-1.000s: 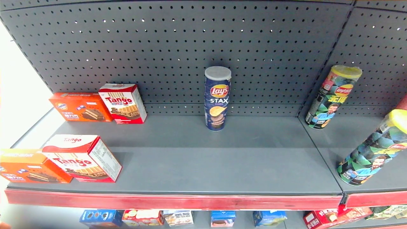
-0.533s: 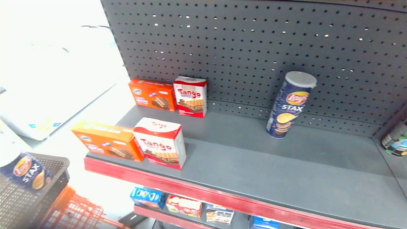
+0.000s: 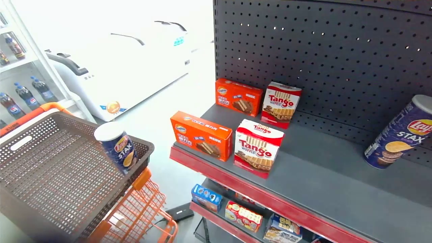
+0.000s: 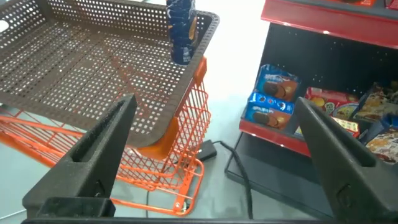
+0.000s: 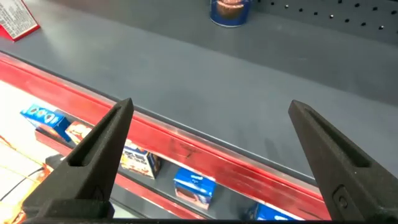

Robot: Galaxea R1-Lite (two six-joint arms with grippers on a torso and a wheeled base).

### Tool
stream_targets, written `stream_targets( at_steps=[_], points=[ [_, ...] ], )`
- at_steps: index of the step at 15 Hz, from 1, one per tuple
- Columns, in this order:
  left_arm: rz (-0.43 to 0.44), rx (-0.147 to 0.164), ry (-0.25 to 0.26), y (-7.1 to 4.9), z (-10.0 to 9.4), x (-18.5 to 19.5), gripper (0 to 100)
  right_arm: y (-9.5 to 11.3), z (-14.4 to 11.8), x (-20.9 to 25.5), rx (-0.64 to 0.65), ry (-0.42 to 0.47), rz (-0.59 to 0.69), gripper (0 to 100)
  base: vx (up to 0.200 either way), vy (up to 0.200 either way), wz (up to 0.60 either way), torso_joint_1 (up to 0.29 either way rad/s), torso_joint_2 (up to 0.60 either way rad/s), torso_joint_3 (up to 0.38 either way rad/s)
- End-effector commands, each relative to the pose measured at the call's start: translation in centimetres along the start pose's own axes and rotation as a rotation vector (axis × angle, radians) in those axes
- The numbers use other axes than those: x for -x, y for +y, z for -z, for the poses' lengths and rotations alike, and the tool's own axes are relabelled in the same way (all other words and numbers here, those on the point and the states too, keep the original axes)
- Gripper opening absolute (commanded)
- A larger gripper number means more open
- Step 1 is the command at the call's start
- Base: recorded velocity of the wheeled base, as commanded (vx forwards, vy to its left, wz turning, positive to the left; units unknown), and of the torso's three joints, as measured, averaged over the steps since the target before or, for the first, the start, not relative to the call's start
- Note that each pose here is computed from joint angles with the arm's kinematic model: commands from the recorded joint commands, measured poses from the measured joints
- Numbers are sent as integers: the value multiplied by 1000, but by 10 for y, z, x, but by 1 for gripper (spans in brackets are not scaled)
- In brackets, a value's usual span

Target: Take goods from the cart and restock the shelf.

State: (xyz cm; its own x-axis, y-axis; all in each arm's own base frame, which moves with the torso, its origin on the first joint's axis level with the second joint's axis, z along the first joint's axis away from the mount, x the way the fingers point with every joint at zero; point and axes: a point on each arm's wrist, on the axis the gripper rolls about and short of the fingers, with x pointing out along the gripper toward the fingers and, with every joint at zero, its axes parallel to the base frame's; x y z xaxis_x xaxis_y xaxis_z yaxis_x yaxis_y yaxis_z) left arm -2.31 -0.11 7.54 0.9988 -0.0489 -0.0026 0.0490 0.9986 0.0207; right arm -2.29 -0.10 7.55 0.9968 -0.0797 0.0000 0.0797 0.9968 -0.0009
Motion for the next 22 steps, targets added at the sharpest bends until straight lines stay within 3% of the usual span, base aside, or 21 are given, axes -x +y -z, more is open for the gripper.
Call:
stream_targets(
  at_steps=[1,5,7,9,11,13,14,17,18,19,21,22],
  points=[
    [0,-1,1,0,0,0,100,0,0,0,1,0,0,100,0,0,0,0,0,0],
    [-20,-2,1,0,0,0,100,0,0,0,1,0,0,100,0,0,0,0,0,0],
    [-47,-12,-32,1,-15,5,100,0,0,0,1,0,0,100,0,0,0,0,0,0],
    [-48,-10,54,2,-38,4,100,0,0,0,1,0,0,100,0,0,0,0,0,0],
    [-39,2,190,3,-57,-16,100,0,0,0,1,0,0,100,0,0,0,0,0,0],
    [-40,14,251,5,-73,-42,100,0,0,0,1,0,0,100,0,0,0,0,0,0],
    [-25,15,246,5,-80,-57,100,0,0,0,1,0,0,100,0,0,0,0,0,0],
    [-74,56,307,13,-87,-106,100,0,0,0,1,0,0,100,0,0,0,0,0,0],
    [-73,56,307,13,-87,-107,100,0,0,0,1,0,2,100,0,0,0,0,0,0],
    [-84,54,354,19,-87,-134,100,0,0,0,1,0,0,100,0,0,0,0,0,0],
    [-111,31,380,28,-88,-163,100,0,0,0,1,0,0,100,0,0,0,0,0,0],
    [-114,40,403,31,-80,-181,100,0,0,0,1,0,0,100,0,0,0,0,0,0]
  ],
)
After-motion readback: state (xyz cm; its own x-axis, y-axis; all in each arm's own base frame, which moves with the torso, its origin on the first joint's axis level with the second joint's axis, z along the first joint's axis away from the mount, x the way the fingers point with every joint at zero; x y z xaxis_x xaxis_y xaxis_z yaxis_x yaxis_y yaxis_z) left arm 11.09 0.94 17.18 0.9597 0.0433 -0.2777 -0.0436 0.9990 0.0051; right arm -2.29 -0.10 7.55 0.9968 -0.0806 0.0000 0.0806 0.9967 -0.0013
